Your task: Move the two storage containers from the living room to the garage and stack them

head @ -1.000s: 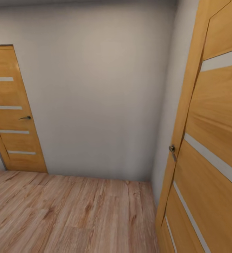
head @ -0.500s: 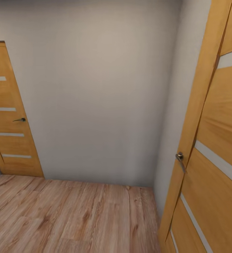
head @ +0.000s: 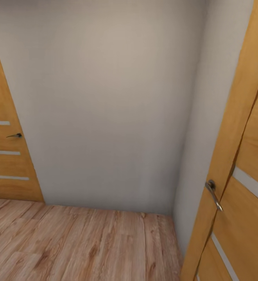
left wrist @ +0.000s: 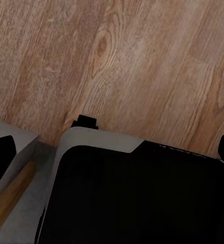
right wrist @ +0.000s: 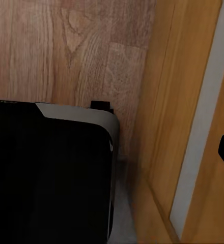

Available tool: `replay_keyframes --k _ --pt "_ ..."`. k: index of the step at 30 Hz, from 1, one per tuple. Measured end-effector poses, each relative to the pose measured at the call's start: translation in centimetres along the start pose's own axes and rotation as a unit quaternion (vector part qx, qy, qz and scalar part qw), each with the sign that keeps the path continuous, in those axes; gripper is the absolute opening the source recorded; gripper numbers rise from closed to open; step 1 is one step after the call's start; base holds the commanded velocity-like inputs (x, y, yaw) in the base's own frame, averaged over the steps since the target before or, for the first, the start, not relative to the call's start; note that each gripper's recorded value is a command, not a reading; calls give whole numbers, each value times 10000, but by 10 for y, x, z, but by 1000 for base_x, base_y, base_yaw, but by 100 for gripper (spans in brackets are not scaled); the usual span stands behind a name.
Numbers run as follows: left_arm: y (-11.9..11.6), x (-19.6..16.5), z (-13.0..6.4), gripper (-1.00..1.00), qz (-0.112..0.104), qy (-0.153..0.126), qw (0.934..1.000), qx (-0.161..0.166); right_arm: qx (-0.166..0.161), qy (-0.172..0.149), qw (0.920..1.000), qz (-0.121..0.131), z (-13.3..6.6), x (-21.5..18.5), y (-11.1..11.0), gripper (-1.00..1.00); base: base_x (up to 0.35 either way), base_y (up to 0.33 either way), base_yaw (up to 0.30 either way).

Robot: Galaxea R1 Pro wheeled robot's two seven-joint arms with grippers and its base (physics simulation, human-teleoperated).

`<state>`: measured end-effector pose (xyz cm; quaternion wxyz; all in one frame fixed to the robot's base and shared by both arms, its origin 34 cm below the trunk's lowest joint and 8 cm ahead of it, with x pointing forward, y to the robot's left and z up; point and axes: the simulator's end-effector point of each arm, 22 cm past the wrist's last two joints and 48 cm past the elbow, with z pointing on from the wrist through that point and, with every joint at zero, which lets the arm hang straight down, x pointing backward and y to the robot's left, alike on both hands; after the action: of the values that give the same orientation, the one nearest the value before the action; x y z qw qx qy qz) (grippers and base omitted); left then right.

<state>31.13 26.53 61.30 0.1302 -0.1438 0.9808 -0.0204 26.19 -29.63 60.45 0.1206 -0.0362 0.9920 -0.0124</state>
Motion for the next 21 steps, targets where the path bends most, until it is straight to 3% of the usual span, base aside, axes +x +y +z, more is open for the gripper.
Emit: replay_keyframes --k 21 --pt "0 0 0 100 0 0 10000 0 -10 -1 10000 1 0 0 2 100 290 0 0"
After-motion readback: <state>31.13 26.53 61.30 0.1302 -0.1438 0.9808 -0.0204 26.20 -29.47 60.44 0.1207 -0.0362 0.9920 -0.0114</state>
